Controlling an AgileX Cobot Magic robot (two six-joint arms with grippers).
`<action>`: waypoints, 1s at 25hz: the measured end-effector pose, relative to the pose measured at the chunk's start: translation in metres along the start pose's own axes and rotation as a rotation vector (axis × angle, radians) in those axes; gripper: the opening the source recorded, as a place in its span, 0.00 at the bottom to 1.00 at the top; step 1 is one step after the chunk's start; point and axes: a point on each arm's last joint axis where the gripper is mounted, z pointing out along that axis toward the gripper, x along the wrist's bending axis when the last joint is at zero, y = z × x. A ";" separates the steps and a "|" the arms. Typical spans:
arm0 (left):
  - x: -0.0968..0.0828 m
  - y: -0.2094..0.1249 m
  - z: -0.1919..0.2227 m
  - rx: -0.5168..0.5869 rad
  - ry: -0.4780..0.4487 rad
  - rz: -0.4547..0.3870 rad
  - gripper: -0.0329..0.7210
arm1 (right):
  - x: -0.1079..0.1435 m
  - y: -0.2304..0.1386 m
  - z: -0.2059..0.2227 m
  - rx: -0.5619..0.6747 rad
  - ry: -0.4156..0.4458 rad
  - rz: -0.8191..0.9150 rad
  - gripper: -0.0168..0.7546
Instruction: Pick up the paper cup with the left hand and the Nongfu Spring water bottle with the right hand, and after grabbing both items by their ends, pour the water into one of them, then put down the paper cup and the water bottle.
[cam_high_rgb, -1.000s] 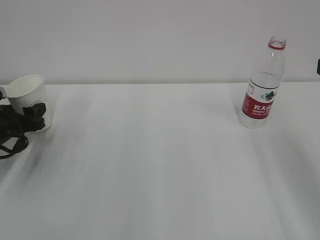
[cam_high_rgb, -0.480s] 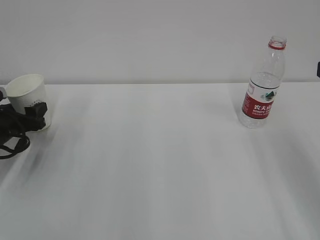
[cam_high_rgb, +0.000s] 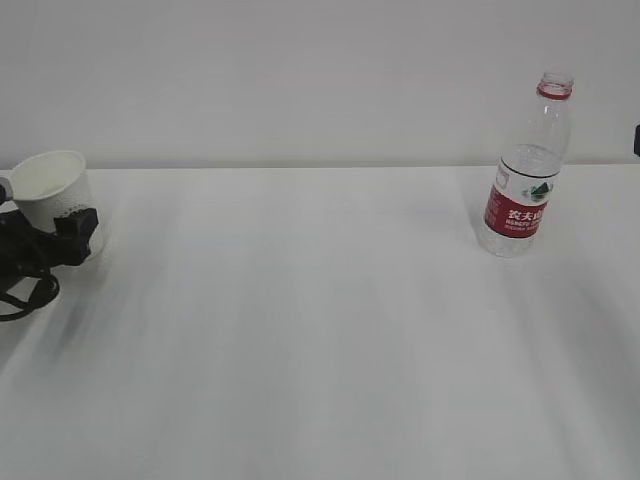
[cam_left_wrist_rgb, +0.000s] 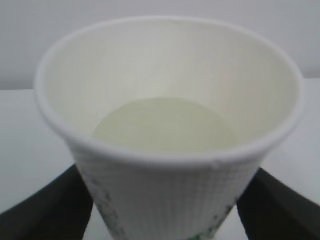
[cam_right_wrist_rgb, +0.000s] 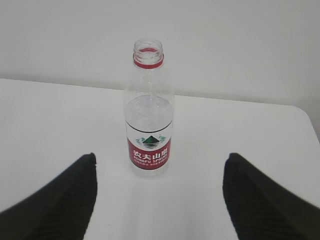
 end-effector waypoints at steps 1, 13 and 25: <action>0.000 -0.002 -0.002 0.005 0.000 -0.002 0.88 | 0.000 0.000 0.000 0.000 0.000 0.000 0.78; -0.008 0.013 -0.043 0.021 0.001 -0.005 0.88 | 0.001 -0.010 0.002 0.028 0.002 -0.002 0.78; -0.015 0.038 -0.085 -0.029 -0.001 0.003 0.87 | 0.001 -0.010 0.002 0.025 0.002 -0.004 0.78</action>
